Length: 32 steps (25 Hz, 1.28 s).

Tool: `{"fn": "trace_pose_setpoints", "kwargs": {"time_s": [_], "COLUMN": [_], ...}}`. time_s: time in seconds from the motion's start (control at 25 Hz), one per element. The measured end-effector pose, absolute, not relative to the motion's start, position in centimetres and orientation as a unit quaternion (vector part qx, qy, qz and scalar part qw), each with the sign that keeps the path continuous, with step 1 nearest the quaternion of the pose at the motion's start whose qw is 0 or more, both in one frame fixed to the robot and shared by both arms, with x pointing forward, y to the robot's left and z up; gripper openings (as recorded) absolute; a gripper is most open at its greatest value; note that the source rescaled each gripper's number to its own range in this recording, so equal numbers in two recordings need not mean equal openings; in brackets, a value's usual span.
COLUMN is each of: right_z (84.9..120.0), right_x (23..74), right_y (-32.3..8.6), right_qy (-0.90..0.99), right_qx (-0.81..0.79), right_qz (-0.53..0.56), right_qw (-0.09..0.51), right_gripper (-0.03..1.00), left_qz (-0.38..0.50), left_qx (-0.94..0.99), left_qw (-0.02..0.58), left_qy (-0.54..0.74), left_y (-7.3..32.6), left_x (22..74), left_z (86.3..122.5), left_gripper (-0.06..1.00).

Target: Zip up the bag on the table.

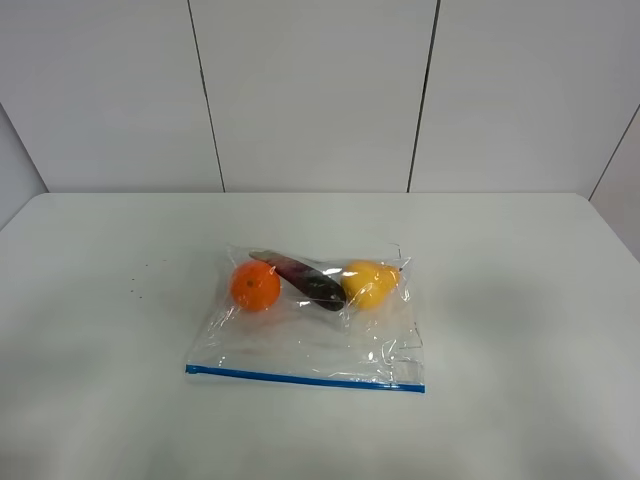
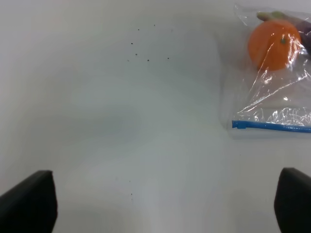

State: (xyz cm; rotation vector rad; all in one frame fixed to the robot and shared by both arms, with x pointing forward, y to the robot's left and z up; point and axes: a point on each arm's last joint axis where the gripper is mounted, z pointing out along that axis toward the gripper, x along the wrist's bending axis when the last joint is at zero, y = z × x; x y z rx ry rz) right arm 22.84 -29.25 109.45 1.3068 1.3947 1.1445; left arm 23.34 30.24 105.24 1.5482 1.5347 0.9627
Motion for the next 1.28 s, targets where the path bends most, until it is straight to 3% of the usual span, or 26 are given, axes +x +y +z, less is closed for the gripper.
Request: {"fn": "trace_pose_setpoints", "kwargs": {"time_s": [1.28], "right_z": [105.8], "right_x": [23.5], "right_y": [-29.7], "right_qy": [0.591], "right_qx": [0.593], "right_qz": [0.389], "right_qw": [0.384], "right_gripper": [1.0], "left_qz": [0.375], "left_qx": [0.603], "left_qw": [0.37], "left_qy": [0.598], "left_y": [30.2], "left_x": [23.3], "left_z": [105.2], "left_gripper": [1.0]}}
